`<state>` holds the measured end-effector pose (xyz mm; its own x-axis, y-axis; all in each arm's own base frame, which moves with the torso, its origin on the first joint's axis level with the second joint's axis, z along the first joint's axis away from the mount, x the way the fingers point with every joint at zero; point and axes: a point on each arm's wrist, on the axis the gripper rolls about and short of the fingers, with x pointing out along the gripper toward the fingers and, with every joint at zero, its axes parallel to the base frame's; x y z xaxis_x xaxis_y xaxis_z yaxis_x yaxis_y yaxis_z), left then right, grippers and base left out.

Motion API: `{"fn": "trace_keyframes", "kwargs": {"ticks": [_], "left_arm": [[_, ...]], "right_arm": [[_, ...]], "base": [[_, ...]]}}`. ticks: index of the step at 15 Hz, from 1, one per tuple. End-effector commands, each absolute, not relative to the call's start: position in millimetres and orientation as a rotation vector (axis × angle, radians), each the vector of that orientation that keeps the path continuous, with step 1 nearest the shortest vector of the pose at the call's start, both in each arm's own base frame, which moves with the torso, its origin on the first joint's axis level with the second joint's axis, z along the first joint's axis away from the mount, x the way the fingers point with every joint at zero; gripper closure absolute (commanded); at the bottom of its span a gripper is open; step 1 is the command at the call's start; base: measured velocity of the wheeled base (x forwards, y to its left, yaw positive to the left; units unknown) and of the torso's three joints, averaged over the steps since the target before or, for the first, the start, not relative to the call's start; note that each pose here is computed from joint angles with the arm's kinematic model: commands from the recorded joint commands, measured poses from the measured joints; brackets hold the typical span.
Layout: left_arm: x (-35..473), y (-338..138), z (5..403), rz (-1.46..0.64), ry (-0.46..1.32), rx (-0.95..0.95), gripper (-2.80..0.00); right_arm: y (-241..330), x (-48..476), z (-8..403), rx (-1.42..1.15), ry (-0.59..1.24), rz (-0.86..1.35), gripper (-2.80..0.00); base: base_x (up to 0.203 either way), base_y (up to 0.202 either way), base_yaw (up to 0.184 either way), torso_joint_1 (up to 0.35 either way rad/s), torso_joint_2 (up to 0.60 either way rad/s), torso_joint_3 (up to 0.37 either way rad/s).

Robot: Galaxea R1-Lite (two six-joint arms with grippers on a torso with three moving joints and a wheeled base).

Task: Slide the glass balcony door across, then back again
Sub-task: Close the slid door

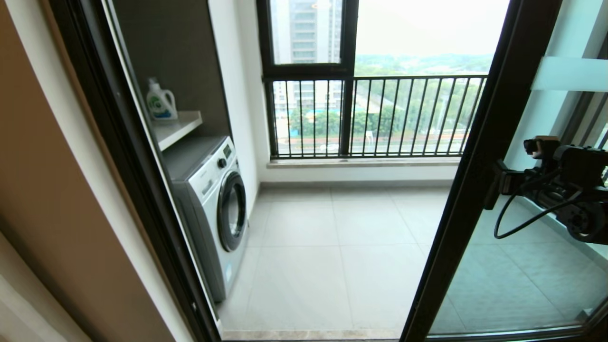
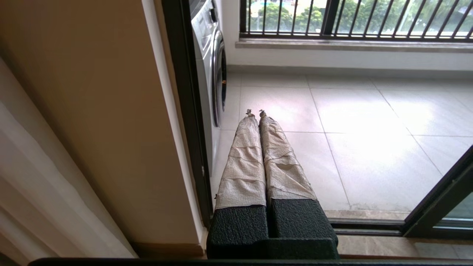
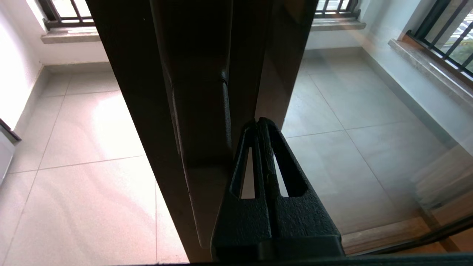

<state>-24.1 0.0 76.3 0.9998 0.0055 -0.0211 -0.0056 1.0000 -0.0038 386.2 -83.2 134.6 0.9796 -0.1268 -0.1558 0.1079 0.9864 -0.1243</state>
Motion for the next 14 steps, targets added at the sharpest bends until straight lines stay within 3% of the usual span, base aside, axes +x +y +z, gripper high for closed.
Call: {"fn": "trace_keyframes", "kwargs": {"ticks": [1, 14], "left_arm": [[-24.0, 0.0, 76.3, 0.006, 0.023, -0.005, 0.00], [-24.0, 0.0, 76.4, 0.006, 0.022, -0.005, 0.00]], "right_arm": [[-65.6, 387.2, 132.1, -0.123, 0.165, -0.086, 0.00], [7.1, 392.2, 127.9, -0.144, 0.172, 0.020, 0.00]], "base": [[0.000, 0.000, 0.000, 0.000, 0.00, 0.000], [0.000, 0.000, 0.000, 0.000, 0.00, 0.000]]}}
